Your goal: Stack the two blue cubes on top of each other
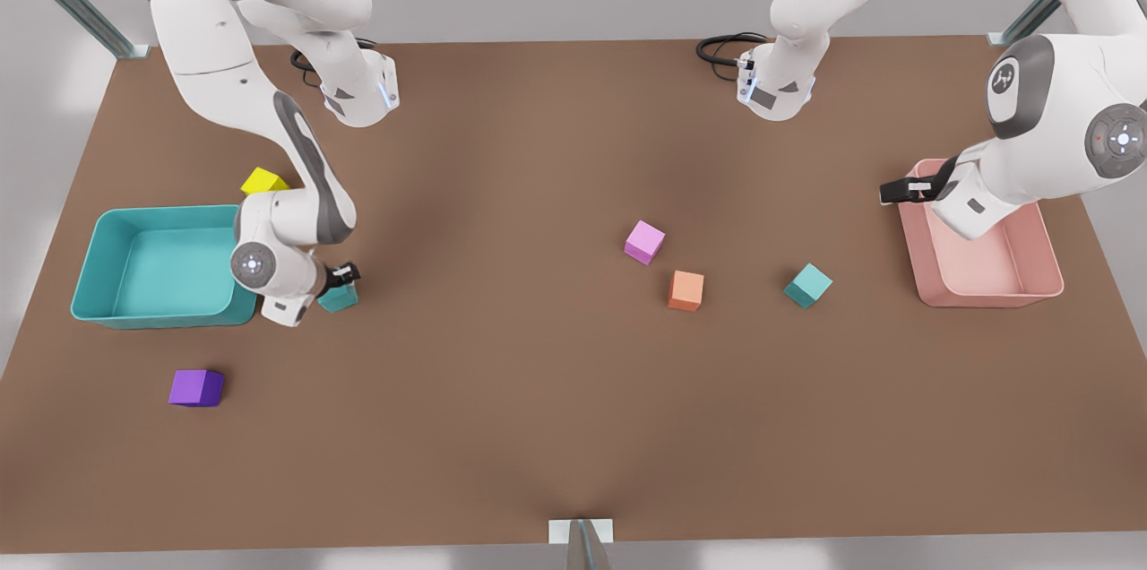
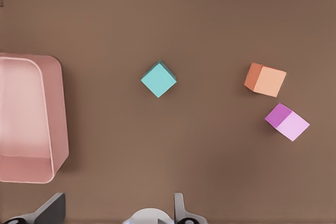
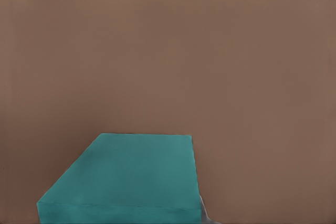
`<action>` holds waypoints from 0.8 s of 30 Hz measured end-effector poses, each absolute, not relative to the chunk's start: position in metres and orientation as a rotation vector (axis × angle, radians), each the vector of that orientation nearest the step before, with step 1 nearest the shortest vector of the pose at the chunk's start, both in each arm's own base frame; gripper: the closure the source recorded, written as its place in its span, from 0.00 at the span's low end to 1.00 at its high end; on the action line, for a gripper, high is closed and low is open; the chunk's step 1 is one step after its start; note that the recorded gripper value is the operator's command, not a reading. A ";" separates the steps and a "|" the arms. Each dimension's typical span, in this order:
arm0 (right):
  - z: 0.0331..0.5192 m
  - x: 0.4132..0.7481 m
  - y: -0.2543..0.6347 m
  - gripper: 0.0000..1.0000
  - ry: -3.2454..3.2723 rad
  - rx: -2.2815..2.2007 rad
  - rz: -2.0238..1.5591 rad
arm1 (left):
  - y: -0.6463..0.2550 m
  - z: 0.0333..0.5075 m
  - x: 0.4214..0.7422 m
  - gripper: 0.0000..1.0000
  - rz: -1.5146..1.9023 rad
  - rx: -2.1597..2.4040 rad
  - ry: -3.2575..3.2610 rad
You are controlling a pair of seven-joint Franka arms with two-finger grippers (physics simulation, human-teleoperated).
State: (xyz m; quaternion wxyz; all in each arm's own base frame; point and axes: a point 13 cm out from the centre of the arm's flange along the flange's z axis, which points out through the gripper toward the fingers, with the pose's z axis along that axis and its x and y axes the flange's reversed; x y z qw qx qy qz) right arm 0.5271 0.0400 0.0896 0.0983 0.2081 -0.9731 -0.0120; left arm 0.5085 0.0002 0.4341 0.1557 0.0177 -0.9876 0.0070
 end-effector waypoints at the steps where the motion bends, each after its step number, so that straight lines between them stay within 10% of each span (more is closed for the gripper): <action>1: 0.105 0.544 0.067 0.51 -2.902 0.686 -0.048 | 0.000 0.434 0.509 0.00 0.020 0.051 -2.829; 9: 0.144 0.649 0.343 0.50 -2.979 1.043 -0.269 | 0.001 0.433 0.509 0.00 0.020 0.056 -2.827; 22: 0.071 0.586 0.549 0.49 -3.022 0.764 -0.387 | -0.016 0.413 0.521 0.00 -0.018 0.033 -2.832; 23: 0.069 0.585 0.552 0.44 -3.030 0.729 -0.389 | -0.023 0.408 0.522 0.00 -0.049 0.025 -2.828; 24: 0.068 0.584 0.553 0.00 -3.039 0.693 -0.387 | -0.033 0.391 0.522 0.00 -0.069 0.005 -2.805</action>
